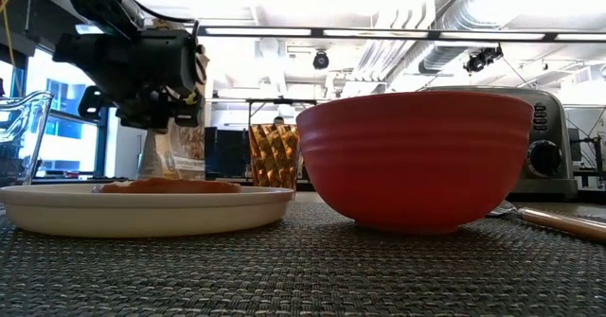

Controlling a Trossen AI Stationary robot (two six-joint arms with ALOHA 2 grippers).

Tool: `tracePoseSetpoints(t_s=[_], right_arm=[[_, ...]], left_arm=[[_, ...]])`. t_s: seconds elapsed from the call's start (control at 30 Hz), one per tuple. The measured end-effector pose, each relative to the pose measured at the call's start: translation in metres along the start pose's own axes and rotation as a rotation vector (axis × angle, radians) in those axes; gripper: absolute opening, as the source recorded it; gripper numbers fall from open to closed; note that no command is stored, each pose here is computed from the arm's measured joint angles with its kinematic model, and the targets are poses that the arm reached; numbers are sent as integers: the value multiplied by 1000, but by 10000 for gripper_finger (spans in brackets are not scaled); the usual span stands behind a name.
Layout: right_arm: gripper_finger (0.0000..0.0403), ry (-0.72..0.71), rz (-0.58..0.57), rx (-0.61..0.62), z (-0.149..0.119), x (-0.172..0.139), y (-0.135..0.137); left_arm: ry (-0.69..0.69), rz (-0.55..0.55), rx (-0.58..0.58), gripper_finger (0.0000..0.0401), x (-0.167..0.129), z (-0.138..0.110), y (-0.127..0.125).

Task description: Arrange a breakfast setting

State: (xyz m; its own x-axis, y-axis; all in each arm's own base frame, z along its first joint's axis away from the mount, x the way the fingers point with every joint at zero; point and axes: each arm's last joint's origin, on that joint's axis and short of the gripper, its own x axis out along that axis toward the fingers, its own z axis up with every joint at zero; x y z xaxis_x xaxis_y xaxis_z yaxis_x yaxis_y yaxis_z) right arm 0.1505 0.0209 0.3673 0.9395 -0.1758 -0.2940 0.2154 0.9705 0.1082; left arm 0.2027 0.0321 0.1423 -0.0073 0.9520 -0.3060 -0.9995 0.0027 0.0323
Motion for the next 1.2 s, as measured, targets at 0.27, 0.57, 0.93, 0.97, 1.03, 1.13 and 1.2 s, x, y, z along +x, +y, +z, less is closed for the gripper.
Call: tracePoseSetpoints(t_s=[0.27, 0.57, 0.93, 0.97, 1.03, 1.13, 1.2], right_arm=[[154, 0, 0, 0, 0, 0, 0], [154, 0, 0, 0, 0, 0, 0], [154, -1, 0, 0, 0, 0, 0], [154, -1, 0, 0, 0, 0, 0], [154, -1, 0, 0, 0, 0, 0], [154, -1, 0, 0, 0, 0, 0], [154, -1, 0, 0, 0, 0, 0]], left_arm=[[26, -2, 1, 1, -3, 7, 6], [69, -71, 12, 0, -13, 27, 15], [38, -210, 38, 0, -33, 62, 37], [32, -224, 38, 0, -35, 66, 39], [21, -251, 45, 0, -38, 72, 45], [0, -303, 57, 0, -43, 83, 52], [-13, -348, 62, 0, -47, 90, 56]])
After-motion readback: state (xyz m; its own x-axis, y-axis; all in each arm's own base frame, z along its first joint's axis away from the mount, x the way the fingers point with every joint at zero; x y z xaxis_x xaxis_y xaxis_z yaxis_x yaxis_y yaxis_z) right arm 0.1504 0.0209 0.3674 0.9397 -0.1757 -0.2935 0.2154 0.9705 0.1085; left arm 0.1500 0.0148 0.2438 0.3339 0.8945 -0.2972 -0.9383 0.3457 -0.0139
